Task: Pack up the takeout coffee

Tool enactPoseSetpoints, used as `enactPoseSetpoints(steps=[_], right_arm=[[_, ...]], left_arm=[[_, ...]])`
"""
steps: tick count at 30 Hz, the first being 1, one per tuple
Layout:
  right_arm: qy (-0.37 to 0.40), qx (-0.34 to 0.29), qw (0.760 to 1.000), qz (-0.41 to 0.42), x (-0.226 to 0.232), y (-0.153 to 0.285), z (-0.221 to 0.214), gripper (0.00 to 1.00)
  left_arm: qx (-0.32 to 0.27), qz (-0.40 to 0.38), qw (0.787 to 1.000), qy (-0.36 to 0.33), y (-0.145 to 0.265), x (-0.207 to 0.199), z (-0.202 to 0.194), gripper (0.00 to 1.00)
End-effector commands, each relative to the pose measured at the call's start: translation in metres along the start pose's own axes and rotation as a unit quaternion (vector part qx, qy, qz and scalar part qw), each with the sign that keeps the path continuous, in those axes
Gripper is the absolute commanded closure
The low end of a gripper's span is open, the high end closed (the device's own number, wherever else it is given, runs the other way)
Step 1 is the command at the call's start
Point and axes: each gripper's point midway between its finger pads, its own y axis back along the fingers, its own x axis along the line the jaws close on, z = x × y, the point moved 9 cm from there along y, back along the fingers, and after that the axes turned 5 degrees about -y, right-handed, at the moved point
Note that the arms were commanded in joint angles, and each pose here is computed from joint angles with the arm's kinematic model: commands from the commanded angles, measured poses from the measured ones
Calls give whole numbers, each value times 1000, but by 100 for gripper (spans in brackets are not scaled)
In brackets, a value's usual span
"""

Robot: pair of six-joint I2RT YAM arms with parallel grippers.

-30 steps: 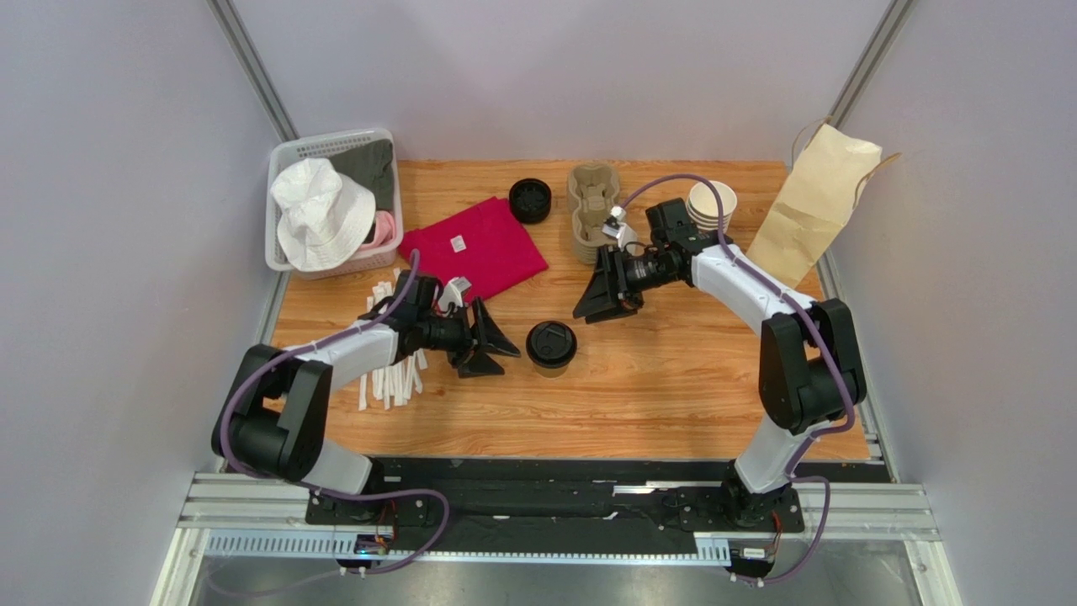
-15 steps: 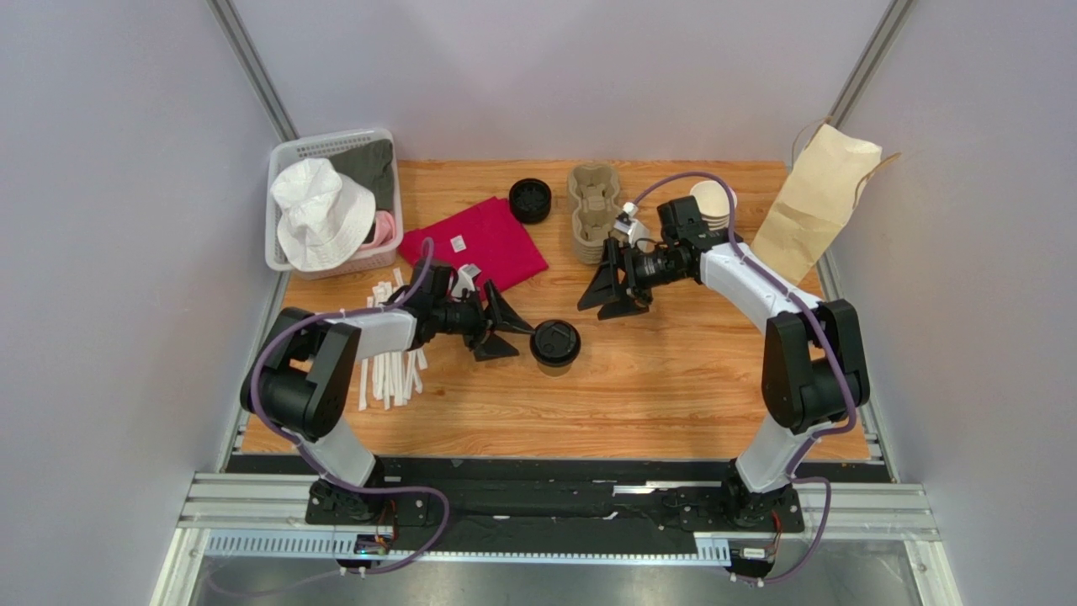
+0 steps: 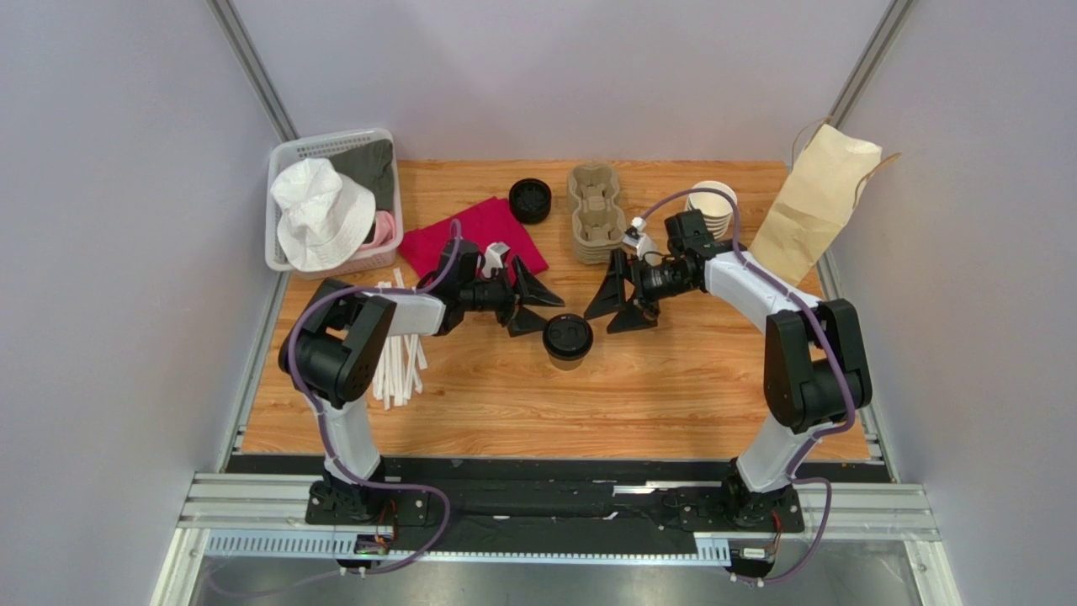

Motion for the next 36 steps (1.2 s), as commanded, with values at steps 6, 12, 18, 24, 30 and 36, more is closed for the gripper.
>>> enactPoseSetpoints(steps=[6,12,18,24,30,36], right_arm=[[26,-6,999,27,10,11,-9,14],[64,-36,996,44,38,29,-10,26],[60,-42,994,75,59,23,-13,51],[44,-13,996,78,53,-2,-8,73],[22,7,997,73,37,-17,-1,81],[7,30,998,54,14,-30,-3,88]], left_arm=[[-27,-35,997,-64,8,-25,24,29],[-61,-17,985,-162,57,-52,21,38],[-7,-41,983,-178,59,-70,-22,78],[33,-57,983,-171,30,-63,-42,96],[56,-38,987,-149,11,-46,-43,100],[67,11,992,-103,4,-9,-43,100]])
